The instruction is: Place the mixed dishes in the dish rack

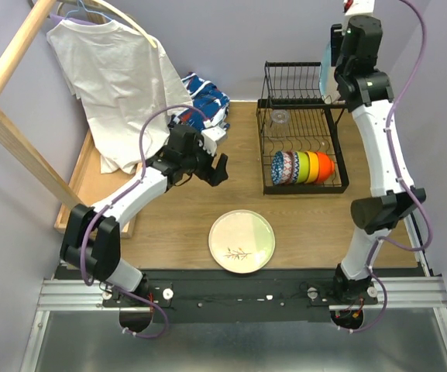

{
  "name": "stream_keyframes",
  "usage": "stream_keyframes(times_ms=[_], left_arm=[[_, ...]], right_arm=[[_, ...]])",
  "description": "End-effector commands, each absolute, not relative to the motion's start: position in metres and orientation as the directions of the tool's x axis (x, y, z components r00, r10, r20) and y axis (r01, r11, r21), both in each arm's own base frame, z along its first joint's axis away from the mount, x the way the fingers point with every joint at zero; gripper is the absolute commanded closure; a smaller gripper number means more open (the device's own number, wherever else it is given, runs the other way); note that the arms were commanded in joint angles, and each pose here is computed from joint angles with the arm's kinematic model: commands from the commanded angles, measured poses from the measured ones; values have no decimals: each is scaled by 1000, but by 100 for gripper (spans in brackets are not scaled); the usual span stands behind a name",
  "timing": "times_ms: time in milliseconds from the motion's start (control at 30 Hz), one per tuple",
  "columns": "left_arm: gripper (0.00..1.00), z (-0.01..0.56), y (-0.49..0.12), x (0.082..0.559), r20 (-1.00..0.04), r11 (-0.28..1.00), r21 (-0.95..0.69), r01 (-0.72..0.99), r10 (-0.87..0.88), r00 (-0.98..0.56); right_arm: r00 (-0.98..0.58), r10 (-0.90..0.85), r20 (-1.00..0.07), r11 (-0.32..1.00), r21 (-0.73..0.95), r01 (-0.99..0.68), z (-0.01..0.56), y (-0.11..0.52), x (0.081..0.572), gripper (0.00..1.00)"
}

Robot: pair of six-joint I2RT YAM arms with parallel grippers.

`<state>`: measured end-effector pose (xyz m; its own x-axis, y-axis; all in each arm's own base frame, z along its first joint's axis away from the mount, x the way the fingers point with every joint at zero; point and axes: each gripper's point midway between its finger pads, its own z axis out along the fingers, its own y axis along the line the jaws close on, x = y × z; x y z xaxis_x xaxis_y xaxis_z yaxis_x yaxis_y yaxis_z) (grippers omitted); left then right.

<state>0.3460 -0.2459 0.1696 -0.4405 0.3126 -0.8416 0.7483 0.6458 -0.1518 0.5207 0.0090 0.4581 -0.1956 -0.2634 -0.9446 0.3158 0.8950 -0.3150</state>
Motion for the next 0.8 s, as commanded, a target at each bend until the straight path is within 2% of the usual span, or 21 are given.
stream_keyframes(times_ms=[0, 67, 100, 133, 200, 233, 300, 333, 400, 467, 633, 733, 767], left_arm=[[12, 135, -260, 312, -802, 461, -234, 856, 406, -438], [13, 115, -261, 298, -761, 408, -284, 868, 454, -463], [13, 108, -262, 293, -745, 387, -299, 872, 477, -467], [14, 102, -262, 285, -714, 373, -326, 869, 506, -485], [16, 84, -263, 278, -677, 340, -339, 877, 560, -479], [16, 80, -264, 273, -659, 332, -340, 880, 584, -475], [16, 67, -262, 272, -635, 344, -323, 882, 613, -471], [17, 62, -262, 269, -625, 343, -313, 886, 627, -464], [17, 52, -261, 267, -602, 348, -321, 880, 642, -474], [17, 43, -263, 261, -582, 341, -338, 877, 656, -480], [23, 25, -268, 250, -522, 320, -343, 883, 717, -462], [30, 15, -271, 245, -472, 321, -346, 882, 753, -459], [37, 12, -272, 243, -460, 311, -351, 883, 764, -452]], right_arm=[[-169, -259, -951, 955, -278, 105, 465, 41, 483, 30], [-153, -296, -943, 953, -282, -109, 445, 72, 471, 28], [-114, -307, -945, 939, -281, -196, 451, 82, 447, 27], [-163, -342, -926, 883, -258, -391, 401, 110, 434, 27], [-143, -354, -924, 829, -239, -505, 387, 124, 400, 26], [-211, -354, -911, 797, -176, -577, 347, 133, 389, 22], [-267, -323, -908, 782, -98, -615, 324, 141, 371, 15], [-280, -310, -909, 760, -60, -647, 319, 147, 360, 4], [-347, -299, -889, 749, 6, -662, 294, 150, 348, 1], [-387, -296, -873, 734, 52, -677, 275, 154, 337, 1], [-451, -319, -833, 708, 107, -698, 234, 156, 322, 10], [-492, -326, -807, 709, 136, -692, 214, 156, 319, 15], [-496, -327, -804, 702, 144, -697, 211, 158, 319, 16]])
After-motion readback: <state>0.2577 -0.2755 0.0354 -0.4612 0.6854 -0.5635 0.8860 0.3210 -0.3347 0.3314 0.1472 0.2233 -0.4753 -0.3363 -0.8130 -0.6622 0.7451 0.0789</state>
